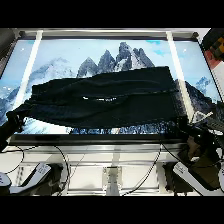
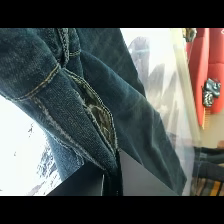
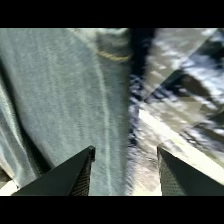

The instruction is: Fold the clothes and pants, and hang the long-sleeved shirts on hangers.

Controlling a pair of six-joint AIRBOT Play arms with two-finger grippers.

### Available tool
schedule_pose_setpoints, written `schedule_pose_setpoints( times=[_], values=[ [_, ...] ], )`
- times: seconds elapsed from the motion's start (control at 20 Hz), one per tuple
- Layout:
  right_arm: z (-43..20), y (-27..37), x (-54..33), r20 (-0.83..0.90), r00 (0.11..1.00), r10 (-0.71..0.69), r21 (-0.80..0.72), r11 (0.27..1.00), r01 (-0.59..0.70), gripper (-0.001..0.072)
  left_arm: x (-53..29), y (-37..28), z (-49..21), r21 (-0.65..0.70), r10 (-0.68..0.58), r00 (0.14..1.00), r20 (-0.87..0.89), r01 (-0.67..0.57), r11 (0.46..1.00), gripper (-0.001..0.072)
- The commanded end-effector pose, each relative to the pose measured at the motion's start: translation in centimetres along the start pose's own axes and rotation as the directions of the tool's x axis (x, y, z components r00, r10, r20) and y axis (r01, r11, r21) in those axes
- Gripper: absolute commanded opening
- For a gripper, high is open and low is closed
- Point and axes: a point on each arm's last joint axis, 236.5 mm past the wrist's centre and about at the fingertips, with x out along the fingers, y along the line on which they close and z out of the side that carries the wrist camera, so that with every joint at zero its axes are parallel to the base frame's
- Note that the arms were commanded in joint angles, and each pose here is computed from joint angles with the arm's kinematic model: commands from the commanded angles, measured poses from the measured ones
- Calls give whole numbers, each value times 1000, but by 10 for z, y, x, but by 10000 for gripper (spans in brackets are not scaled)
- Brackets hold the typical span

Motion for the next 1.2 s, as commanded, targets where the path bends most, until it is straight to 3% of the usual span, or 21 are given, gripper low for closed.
schedule_pose_setpoints(
  times=[0.0,0.3,0.35,0.4,0.45,0.5,0.55,0.6,0.65,0.85,1.05,1.15],
  values=[
    [8,2,18,57,998,-15,3,1000,15,447,0,0,0,1,0,1000,1,0,1000,35],
    [23,29,23,117,993,6,-60,998,1,438,0,0,0,1,0,1000,1,0,1000,35],
    [30,34,21,143,990,14,-68,998,-4,383,0,0,0,1,0,1000,1,0,1000,35],
    [37,37,19,166,986,18,-69,998,-7,376,0,0,0,1,0,1000,1,0,1000,35],
    [41,39,18,183,983,20,-69,998,-8,316,0,0,0,1,0,1000,1,0,1000,35],
    [43,39,18,188,982,20,-70,998,-7,163,0,0,0,1,0,1000,1,0,1000,35],
    [44,39,17,193,981,20,-70,998,-6,98,0,0,0,1,0,1000,1,0,1000,35],
    [45,39,17,197,980,20,-70,997,-6,90,0,0,0,1,0,1000,1,0,1000,35],
    [47,38,17,207,978,18,-72,997,-3,15,0,0,1,1,-1,1000,2,1,1000,35],
    [53,50,12,218,975,34,-110,994,-10,13,0,-6,2,-7,-25,1000,6,25,1000,36],
    [51,94,-24,220,970,107,-235,970,-54,12,1,-39,-24,8,-137,986,-97,138,990,33],
    [51,100,-53,237,966,101,-279,960,-31,13,-1,-38,-44,99,-70,984,-166,87,991,32]
  ],
)
